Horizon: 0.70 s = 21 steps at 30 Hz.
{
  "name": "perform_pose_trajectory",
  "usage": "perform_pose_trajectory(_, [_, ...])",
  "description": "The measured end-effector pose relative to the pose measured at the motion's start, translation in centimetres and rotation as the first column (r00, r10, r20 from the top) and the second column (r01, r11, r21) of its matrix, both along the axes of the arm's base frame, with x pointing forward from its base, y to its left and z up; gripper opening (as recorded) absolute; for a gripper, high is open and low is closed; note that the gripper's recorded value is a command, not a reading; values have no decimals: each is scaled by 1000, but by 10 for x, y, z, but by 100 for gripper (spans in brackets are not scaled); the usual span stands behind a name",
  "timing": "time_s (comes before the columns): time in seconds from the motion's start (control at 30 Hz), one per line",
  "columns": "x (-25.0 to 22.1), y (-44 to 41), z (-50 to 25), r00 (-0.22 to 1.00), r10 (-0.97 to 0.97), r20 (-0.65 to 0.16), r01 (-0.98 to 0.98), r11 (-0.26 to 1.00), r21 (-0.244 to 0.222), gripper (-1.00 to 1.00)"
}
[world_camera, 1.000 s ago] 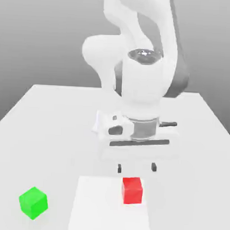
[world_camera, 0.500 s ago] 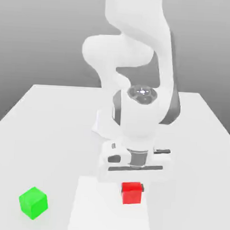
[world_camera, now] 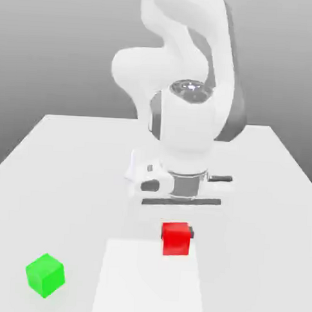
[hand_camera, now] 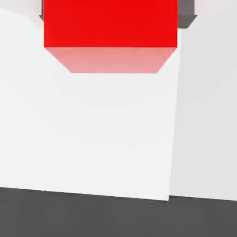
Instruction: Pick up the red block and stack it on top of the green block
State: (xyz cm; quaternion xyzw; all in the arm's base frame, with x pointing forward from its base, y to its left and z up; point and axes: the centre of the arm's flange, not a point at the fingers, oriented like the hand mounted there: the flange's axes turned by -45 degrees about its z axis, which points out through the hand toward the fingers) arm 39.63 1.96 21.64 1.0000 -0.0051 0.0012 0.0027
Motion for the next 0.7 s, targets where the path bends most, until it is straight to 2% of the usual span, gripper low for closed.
perform_pose_trajectory(0.33, [27,-105,14,956,-294,2,294,956,-4,-100])
perform_pose_trajectory(0.7, [27,-217,26,830,-558,-1,558,830,5,-100])
